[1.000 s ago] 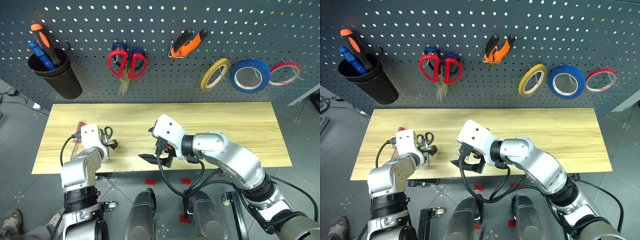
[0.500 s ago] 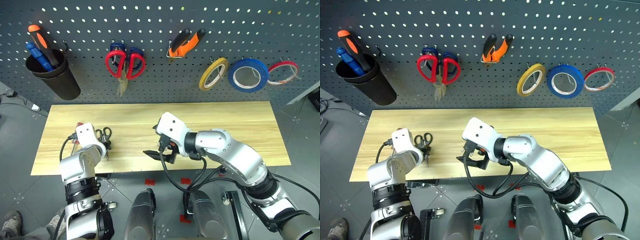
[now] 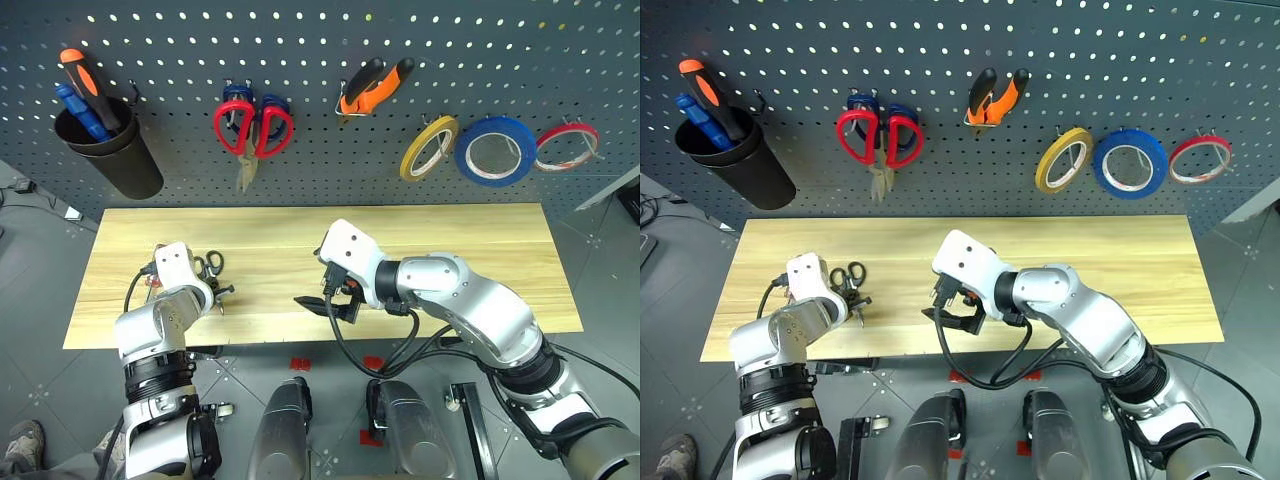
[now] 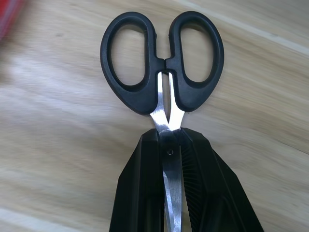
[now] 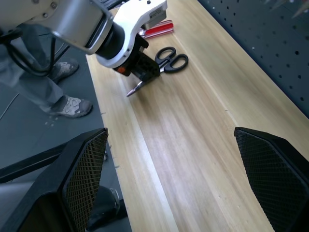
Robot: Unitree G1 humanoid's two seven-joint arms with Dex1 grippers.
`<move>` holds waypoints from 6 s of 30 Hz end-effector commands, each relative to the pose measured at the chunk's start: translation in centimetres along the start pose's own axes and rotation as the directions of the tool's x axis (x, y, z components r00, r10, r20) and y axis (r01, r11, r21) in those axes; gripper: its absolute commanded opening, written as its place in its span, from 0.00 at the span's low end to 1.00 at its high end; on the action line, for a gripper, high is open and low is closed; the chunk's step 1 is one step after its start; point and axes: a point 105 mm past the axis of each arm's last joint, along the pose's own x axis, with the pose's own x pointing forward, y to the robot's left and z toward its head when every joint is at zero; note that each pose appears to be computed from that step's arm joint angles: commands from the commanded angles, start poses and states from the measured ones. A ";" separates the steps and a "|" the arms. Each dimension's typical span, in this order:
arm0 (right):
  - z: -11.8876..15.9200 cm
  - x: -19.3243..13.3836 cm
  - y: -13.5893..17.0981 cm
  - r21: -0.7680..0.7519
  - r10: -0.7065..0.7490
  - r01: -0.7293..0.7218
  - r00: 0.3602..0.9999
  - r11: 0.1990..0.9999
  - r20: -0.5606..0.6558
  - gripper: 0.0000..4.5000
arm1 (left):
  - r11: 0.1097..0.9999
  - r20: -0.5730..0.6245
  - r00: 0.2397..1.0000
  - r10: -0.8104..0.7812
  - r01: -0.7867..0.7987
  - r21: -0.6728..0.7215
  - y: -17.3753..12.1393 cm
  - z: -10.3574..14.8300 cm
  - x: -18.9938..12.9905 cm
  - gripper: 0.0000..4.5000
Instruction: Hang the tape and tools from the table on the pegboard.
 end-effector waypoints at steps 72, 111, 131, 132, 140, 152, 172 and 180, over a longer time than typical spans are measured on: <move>4.7 -5.8 -3.3 -0.144 -0.193 0.294 0.855 0.945 0.482 1.00 | 0.788 0.775 0.525 -0.352 -0.280 0.548 -12.4 11.3 -12.0 0.05; 1.9 -0.6 0.5 0.149 -0.133 0.119 0.987 0.982 0.090 1.00 | 0.946 0.328 0.942 0.069 -0.166 0.278 5.1 4.9 -4.4 0.99; 5.2 2.1 2.1 0.106 -0.039 0.027 0.992 0.994 0.118 1.00 | 0.947 0.248 0.939 0.240 -0.282 0.152 9.5 5.6 -2.6 0.99; 5.2 2.2 2.3 0.105 -0.026 0.014 0.993 0.994 0.117 1.00 | 0.943 0.249 0.938 0.241 -0.287 0.170 9.5 5.6 -2.8 0.99; 7.9 1.4 4.5 0.021 0.112 -0.127 0.934 0.992 0.340 1.00 | 0.938 0.210 0.947 0.243 -0.285 0.199 9.6 4.3 -2.7 0.99; 8.4 2.1 3.7 -0.004 0.095 -0.100 0.933 0.995 0.347 1.00 | 0.938 0.213 0.947 0.240 -0.283 0.202 9.2 5.3 -1.1 0.99; 9.5 2.5 3.9 -0.046 0.075 -0.064 0.945 0.997 0.318 1.00 | 0.931 0.187 0.927 0.325 -0.349 0.111 11.3 4.0 -0.2 0.99; 9.5 2.4 3.3 -0.067 0.054 -0.035 0.952 0.997 0.302 1.00 | 0.927 0.177 0.918 0.355 -0.370 0.058 11.6 3.4 0.2 0.99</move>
